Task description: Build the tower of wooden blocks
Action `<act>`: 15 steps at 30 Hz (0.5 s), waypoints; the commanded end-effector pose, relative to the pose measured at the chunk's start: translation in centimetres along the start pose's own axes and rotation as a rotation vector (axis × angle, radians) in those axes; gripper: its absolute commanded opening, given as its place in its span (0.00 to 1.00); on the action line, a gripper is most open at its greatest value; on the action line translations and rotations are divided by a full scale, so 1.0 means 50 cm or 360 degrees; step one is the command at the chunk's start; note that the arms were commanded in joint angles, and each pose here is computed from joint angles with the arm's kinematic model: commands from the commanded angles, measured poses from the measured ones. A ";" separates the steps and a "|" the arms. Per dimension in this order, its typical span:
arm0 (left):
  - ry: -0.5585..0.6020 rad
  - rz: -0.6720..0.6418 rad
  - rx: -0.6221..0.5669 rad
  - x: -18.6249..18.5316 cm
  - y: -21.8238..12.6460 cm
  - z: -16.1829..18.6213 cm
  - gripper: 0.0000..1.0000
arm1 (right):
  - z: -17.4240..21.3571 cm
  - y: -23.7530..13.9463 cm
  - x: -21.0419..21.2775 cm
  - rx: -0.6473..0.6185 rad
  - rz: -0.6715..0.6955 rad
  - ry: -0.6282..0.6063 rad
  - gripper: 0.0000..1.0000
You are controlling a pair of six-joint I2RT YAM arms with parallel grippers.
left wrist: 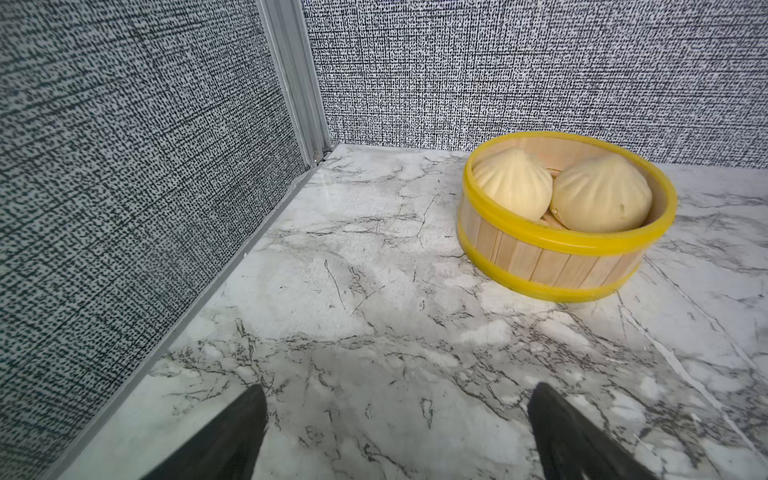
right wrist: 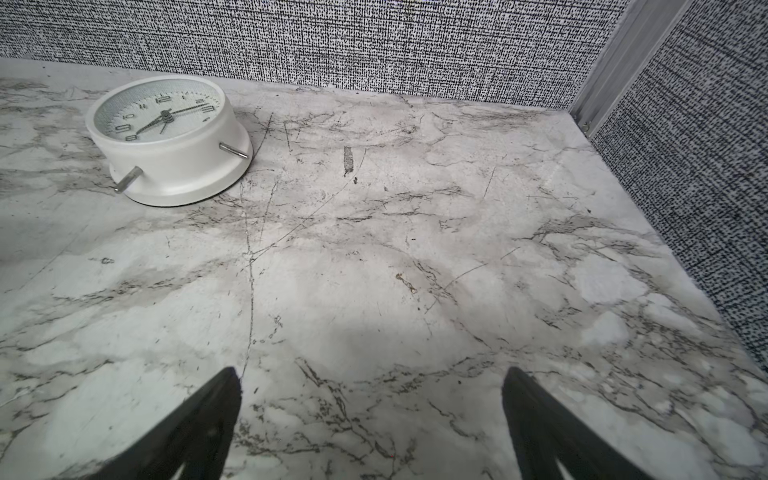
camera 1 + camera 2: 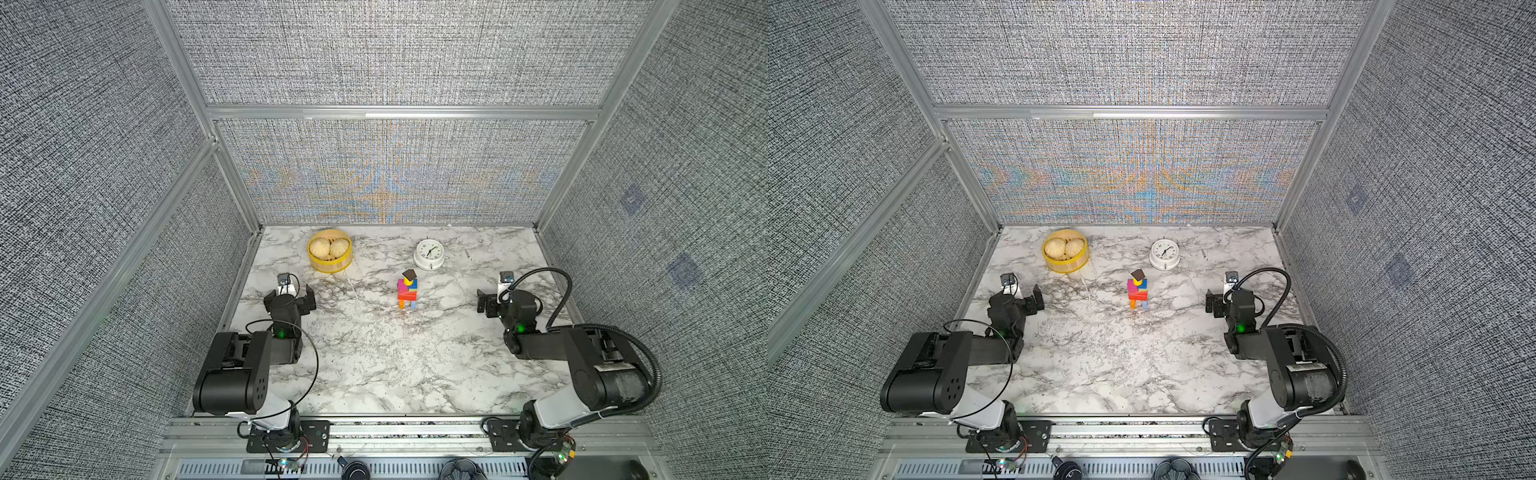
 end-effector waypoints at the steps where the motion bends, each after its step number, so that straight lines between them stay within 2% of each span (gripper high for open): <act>1: 0.0010 -0.0002 -0.0033 0.000 0.001 -0.008 0.99 | -0.008 0.002 -0.002 -0.0027 0.0000 0.0010 0.99; 15: 0.0009 -0.0001 -0.0033 0.000 0.001 -0.008 0.99 | -0.009 0.000 -0.002 -0.0034 0.0006 0.0009 0.99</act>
Point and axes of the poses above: each gripper's point midway between its finger pads, its own y axis out along the fingers, its own x axis along the line the jaws close on, z = x × y, the point moved 7 cm from there along -y, back along the fingers, and after that the axes turned 13 degrees about -y, right-handed, at the moved point
